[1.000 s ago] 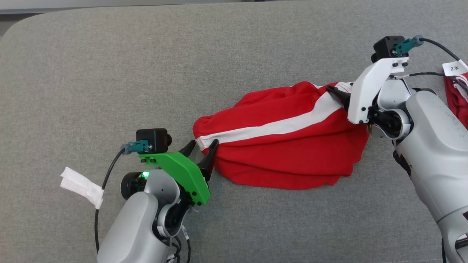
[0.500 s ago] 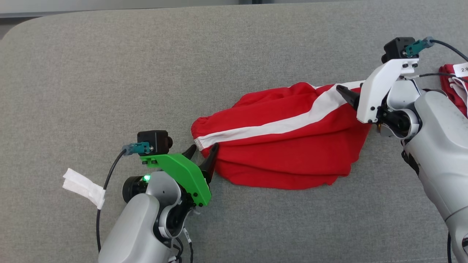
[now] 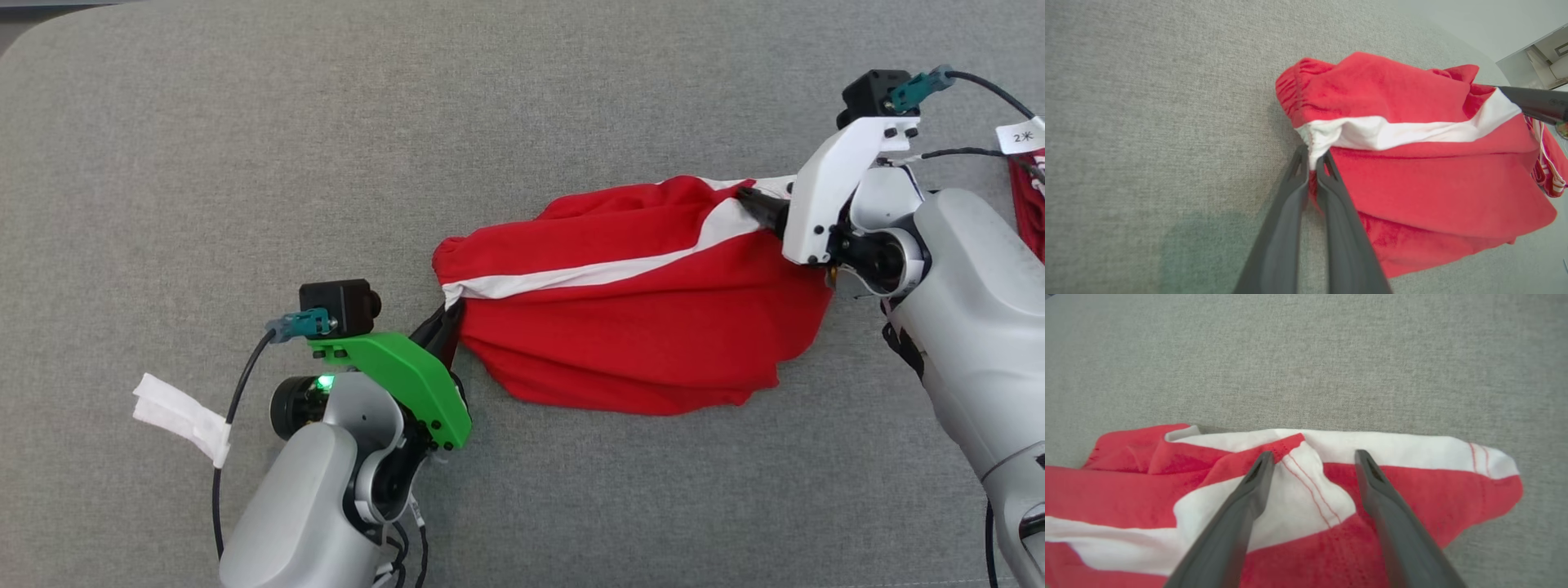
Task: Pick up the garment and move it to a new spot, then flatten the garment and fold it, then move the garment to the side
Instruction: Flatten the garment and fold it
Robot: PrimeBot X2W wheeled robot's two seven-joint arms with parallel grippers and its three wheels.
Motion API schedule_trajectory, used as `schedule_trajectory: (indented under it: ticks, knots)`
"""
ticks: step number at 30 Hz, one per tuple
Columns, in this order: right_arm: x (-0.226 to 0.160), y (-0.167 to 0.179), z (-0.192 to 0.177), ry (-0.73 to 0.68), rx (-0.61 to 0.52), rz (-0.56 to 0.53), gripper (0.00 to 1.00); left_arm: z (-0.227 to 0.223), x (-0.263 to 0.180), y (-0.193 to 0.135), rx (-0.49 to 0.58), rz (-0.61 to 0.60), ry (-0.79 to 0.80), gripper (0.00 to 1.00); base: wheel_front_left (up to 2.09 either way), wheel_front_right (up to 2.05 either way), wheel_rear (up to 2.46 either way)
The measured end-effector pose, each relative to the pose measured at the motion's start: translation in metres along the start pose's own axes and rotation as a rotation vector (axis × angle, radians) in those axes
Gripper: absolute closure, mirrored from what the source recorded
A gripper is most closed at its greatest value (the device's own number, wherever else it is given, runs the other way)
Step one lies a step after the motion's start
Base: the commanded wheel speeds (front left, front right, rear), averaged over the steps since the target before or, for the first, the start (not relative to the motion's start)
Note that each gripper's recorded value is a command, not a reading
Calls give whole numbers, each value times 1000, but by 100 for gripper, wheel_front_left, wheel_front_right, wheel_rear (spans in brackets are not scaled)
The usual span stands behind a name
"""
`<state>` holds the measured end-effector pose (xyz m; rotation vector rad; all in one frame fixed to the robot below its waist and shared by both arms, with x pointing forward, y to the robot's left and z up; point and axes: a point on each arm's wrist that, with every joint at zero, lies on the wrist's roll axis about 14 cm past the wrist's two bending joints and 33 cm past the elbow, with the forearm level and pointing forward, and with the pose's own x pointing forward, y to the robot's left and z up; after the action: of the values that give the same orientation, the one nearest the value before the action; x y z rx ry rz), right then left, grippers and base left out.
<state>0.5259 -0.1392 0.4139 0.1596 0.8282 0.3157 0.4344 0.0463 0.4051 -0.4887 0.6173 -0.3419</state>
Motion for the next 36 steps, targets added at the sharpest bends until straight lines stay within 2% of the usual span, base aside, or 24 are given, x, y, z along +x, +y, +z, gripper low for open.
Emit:
schedule_trajectory:
  ticks: [2, 3, 4, 5, 6, 7, 8, 10, 13, 18, 24, 29, 31, 36]
  knots:
    - [2, 10, -2, 12, -6, 27, 2, 0, 1, 0, 2, -3, -2, 100, 0, 0, 0]
    - [2, 13, -2, 15, -11, 36, 11, -1, 1, 0, 3, -4, -1, 100, 0, 0, 0]
    - [2, 18, -4, 19, -19, 48, 29, -1, 1, -1, 3, -5, -1, 100, 0, 0, 0]
    - [2, 20, -7, 24, -26, 56, 55, -2, 2, -1, 4, -8, 0, 100, 0, 0, 0]
    - [3, 22, -11, 30, -25, 64, 64, -2, 2, -2, 6, -10, 0, 100, 0, 0, 0]
    - [2, 22, -16, 38, -22, 65, 95, -2, 2, -2, 7, -12, 0, 100, 0, 0, 0]
    - [2, 22, -20, 44, -29, 65, 100, -1, 3, -3, 8, -13, -2, 100, 0, 0, 0]
    - [0, 20, -23, 44, -39, 62, 100, -2, 3, -3, 9, -14, -3, 100, 0, 0, 0]
    - [-6, 17, -8, -46, -65, 56, 100, 3, 3, -4, 11, -17, -26, 100, 0, 0, 0]
    - [-29, 22, 40, -291, -118, 60, 100, 29, -1, -9, 21, -34, -137, 100, 0, 0, 0]
    - [-65, 27, 67, -467, -117, 80, 100, 69, -15, -38, -38, -146, -276, 100, 0, 0, 0]
    - [-88, 10, 88, -550, -112, 32, 100, 96, -11, -64, 5, -216, -271, 100, 0, 0, 0]
    - [-94, 8, 109, -612, -114, 21, 100, 114, -4, -72, 14, -238, -274, 100, 0, 0, 0]
    - [-119, 17, 196, -878, -175, -4, 100, 187, 21, -93, 64, -263, -384, 100, 0, 0, 0]
